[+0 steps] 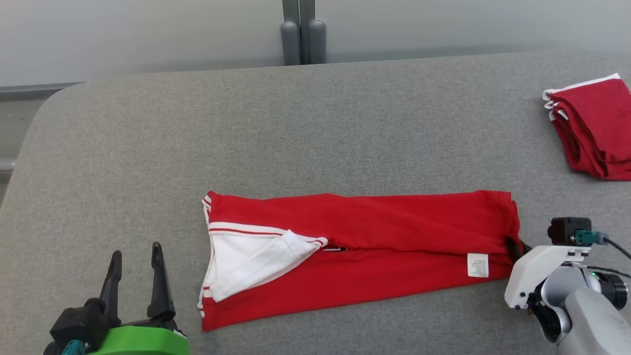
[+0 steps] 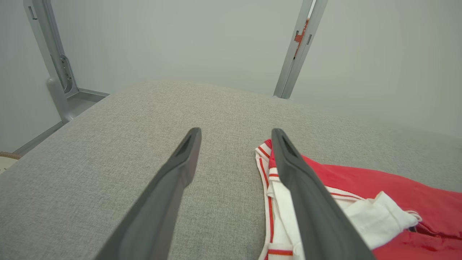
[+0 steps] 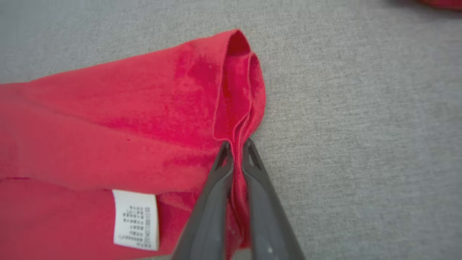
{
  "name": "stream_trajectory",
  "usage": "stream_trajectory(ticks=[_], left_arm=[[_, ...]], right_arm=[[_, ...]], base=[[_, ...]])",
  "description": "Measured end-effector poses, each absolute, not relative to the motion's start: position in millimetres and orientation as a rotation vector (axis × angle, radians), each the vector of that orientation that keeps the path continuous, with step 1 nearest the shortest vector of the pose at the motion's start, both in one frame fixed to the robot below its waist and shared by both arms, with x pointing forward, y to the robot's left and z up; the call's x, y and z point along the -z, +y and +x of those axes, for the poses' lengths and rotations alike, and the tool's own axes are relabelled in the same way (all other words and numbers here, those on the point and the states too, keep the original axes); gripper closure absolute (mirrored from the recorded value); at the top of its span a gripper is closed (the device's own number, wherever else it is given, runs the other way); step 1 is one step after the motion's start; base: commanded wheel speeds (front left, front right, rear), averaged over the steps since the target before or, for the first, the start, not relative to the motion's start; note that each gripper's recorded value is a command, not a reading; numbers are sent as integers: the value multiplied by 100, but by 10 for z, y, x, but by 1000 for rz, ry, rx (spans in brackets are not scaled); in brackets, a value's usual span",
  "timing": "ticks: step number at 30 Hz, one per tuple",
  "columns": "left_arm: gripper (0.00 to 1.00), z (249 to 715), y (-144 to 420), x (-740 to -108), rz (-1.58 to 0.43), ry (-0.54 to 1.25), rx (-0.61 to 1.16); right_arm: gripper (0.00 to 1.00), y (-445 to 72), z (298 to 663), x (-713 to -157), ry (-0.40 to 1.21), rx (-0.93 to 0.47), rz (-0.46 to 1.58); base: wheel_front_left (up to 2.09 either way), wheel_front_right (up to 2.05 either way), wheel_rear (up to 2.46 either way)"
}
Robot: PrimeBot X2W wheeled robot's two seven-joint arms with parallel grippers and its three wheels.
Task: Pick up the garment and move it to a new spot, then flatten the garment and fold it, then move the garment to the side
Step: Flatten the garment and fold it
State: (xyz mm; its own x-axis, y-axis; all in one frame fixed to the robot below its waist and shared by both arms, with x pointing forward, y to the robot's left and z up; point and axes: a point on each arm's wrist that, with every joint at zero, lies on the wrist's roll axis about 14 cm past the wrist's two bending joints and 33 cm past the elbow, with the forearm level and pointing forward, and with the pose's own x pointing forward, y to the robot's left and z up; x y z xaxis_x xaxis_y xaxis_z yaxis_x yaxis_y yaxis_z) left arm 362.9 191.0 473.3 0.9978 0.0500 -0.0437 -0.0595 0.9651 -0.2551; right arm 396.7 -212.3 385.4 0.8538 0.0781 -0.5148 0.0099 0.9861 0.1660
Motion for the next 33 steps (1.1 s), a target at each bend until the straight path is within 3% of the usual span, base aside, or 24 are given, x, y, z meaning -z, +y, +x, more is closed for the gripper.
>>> stream_trajectory(ticks=[9, 14, 33], left_arm=[[0, 3697, 1823, -4759, -252, 28, -30], [0, 3718, 1847, -4782, -249, 19, -34], [0, 3637, 1819, -4818, -241, 10, -18]], right_arm=[[100, -2919, 3994, -4234, 463, 83, 65], [100, -2969, 3956, -4411, 405, 88, 94], [100, -1359, 3779, -4972, 321, -355, 252]], base=[[0, 0, 0], [0, 0, 0], [0, 0, 0]])
